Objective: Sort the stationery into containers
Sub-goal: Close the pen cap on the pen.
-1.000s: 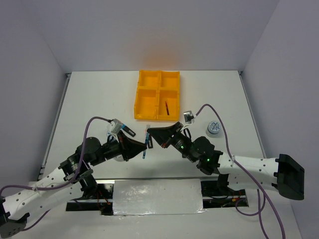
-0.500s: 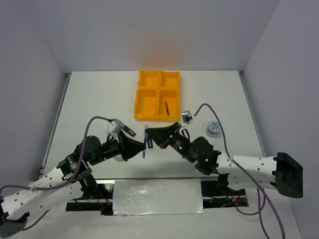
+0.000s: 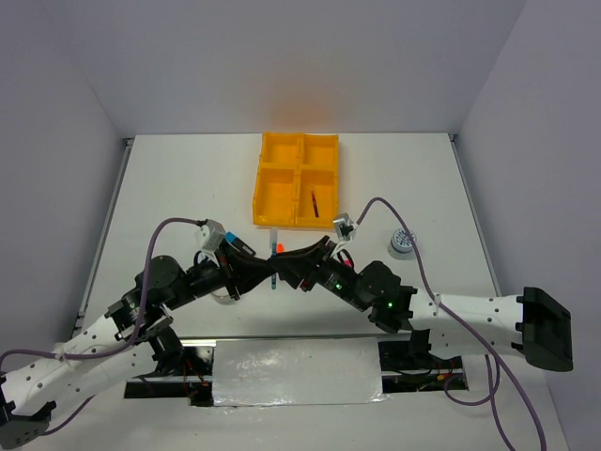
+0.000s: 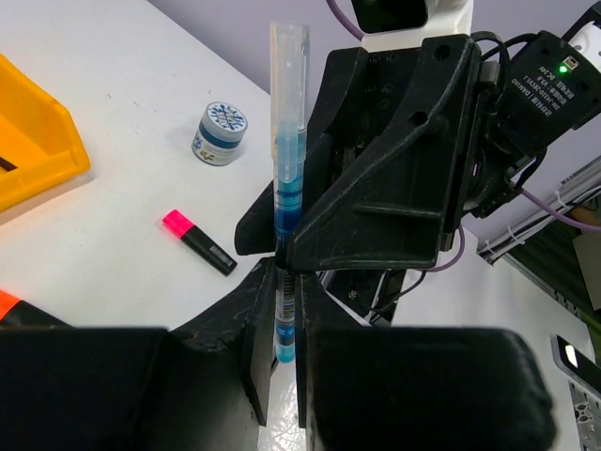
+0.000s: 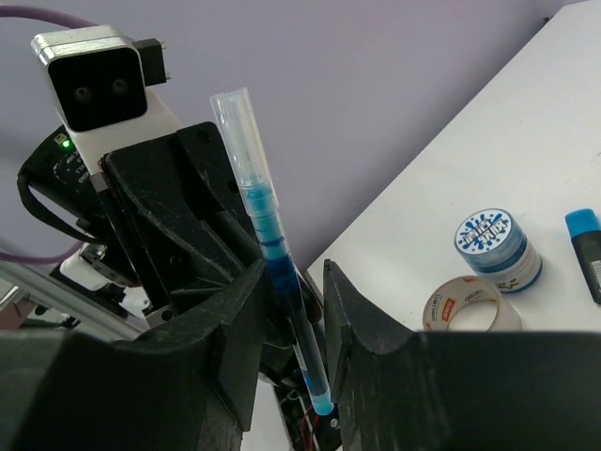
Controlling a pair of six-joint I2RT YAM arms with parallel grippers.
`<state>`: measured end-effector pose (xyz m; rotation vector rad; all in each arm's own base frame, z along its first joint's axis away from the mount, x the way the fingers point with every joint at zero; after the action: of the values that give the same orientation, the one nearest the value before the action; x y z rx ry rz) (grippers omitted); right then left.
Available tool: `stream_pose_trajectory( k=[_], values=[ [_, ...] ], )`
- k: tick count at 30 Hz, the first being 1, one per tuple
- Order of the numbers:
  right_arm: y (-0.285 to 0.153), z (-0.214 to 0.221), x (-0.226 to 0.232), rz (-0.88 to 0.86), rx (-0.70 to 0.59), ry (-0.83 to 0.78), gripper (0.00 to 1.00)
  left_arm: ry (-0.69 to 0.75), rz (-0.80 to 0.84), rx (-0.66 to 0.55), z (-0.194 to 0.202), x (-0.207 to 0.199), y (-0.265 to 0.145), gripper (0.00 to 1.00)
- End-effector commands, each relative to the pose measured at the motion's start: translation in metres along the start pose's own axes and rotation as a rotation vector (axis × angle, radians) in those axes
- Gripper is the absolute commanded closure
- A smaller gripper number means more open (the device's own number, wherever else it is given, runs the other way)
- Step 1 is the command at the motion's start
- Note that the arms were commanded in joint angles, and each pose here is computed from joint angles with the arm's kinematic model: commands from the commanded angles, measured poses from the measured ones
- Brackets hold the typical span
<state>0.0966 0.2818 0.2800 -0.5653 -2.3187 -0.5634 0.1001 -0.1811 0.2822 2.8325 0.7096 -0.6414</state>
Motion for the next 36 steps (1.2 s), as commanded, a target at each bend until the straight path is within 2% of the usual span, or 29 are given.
stream_pose_trajectory(
  k=[1,5,9,12,16,18,19,20,23,24,26,27,28,29,31,33,35,36],
  values=[
    [0.000,-0.005,0.011,-0.045,0.004,-0.014,0.63,0.058,0.060,-0.128,-0.029,-0.013,0.001,1.00],
    [-0.001,-0.009,0.015,-0.064,-0.007,-0.019,0.68,0.060,0.072,-0.115,-0.029,-0.014,0.002,1.00],
    [0.000,-0.015,0.020,-0.083,-0.021,-0.048,0.64,0.061,0.090,-0.082,-0.024,-0.014,0.004,1.00],
    [0.000,-0.021,0.023,-0.079,-0.029,-0.073,0.66,0.061,0.097,-0.051,-0.019,-0.013,0.005,1.00],
    [-0.001,-0.026,0.025,-0.074,-0.036,-0.091,0.86,0.064,0.091,-0.031,-0.015,-0.011,0.003,1.00],
    [-0.001,-0.027,0.026,-0.080,-0.039,-0.099,0.91,0.067,0.092,-0.019,-0.013,-0.011,0.003,1.00],
    [-0.001,-0.027,0.027,-0.082,-0.039,-0.100,0.99,0.067,0.089,-0.014,-0.012,-0.011,0.003,1.00],
    [-0.002,-0.027,0.027,-0.087,-0.037,-0.101,1.00,0.071,0.090,-0.008,-0.012,-0.011,0.003,1.00],
    [-0.002,-0.026,0.028,-0.097,-0.031,-0.101,1.00,0.073,0.113,0.020,-0.008,-0.011,0.004,0.78],
    [-0.001,-0.026,0.028,-0.100,-0.032,-0.099,1.00,0.070,0.122,0.028,-0.007,-0.012,0.007,0.62],
    [-0.001,-0.024,0.028,-0.112,-0.032,-0.091,1.00,0.067,0.148,0.035,-0.007,-0.014,0.010,0.45],
    [-0.001,-0.024,0.029,-0.118,-0.031,-0.087,1.00,0.068,0.154,0.033,-0.007,-0.014,0.010,0.44],
    [-0.001,-0.024,0.030,-0.123,-0.030,-0.082,1.00,0.065,0.160,0.035,-0.007,-0.014,0.011,0.44],
    [-0.001,-0.024,0.030,-0.128,-0.029,-0.079,1.00,0.065,0.163,0.033,-0.007,-0.015,0.012,0.53],
    [-0.001,-0.026,0.031,-0.129,-0.032,-0.077,1.00,0.066,0.173,0.025,-0.009,-0.016,0.013,0.55],
    [-0.002,-0.026,0.032,-0.128,-0.029,-0.080,1.00,0.072,0.182,0.019,-0.010,-0.017,0.012,0.73],
    [-0.003,-0.025,0.031,-0.126,-0.026,-0.078,1.00,0.076,0.177,0.013,-0.011,-0.017,0.012,0.81],
    [-0.003,-0.025,0.031,-0.131,-0.024,-0.076,1.00,0.078,0.177,0.001,-0.013,-0.018,0.010,0.95]
  ],
)
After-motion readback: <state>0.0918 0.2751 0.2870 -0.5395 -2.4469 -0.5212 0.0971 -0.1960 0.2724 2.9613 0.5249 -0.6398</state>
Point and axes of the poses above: each gripper's point midway between its finger pads, its own y axis out along the fingers, its own x axis along the line the jaws close on, z = x × y, the point moved 8 cm from there along -y, back along the fingers, and after that the axes turned 2 degrees about y, right-handed, at the moved point
